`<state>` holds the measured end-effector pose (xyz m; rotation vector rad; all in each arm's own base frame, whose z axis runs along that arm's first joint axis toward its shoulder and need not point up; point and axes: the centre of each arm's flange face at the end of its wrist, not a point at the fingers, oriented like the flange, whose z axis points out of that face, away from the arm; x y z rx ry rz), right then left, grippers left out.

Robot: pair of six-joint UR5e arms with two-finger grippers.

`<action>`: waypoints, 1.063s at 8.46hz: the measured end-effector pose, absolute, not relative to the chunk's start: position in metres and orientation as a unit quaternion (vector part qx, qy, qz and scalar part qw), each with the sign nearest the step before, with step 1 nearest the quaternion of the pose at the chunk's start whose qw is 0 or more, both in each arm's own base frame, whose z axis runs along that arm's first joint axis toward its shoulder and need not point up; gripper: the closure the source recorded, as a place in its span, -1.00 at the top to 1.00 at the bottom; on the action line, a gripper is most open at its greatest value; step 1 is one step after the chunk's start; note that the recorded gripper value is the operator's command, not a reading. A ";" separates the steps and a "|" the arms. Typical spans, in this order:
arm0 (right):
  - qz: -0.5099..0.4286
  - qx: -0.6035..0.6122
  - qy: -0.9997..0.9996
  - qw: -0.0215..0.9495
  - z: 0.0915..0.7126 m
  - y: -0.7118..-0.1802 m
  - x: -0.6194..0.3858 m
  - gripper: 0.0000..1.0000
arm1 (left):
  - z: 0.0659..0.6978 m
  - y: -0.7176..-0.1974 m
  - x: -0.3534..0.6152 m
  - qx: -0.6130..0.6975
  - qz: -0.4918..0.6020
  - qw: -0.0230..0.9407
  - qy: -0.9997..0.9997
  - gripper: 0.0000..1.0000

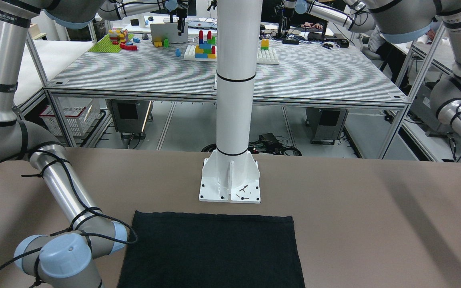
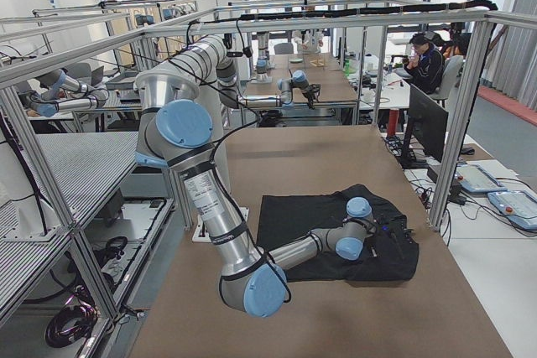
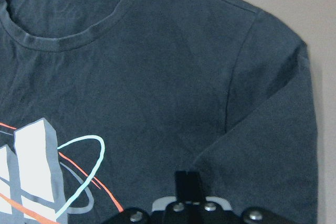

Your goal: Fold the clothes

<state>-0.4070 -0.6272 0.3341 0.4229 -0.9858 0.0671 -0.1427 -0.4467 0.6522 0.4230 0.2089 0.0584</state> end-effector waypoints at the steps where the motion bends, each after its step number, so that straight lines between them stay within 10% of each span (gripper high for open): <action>1: 0.040 0.206 -0.465 0.860 0.325 -0.624 -0.423 -1.00 | 0.652 -0.447 -0.143 0.210 0.029 0.972 0.103 0.88; 4: 0.050 0.206 -0.456 0.865 0.313 -0.630 -0.445 -1.00 | 0.654 -0.447 -0.142 0.208 0.027 0.972 0.105 0.88; 5: 0.051 0.205 -0.455 0.865 0.312 -0.632 -0.447 0.97 | 0.654 -0.447 -0.142 0.208 0.026 0.972 0.105 0.88; 9: 0.061 0.204 -0.454 0.865 0.315 -0.632 -0.448 0.90 | 0.655 -0.447 -0.142 0.208 0.025 0.972 0.106 0.88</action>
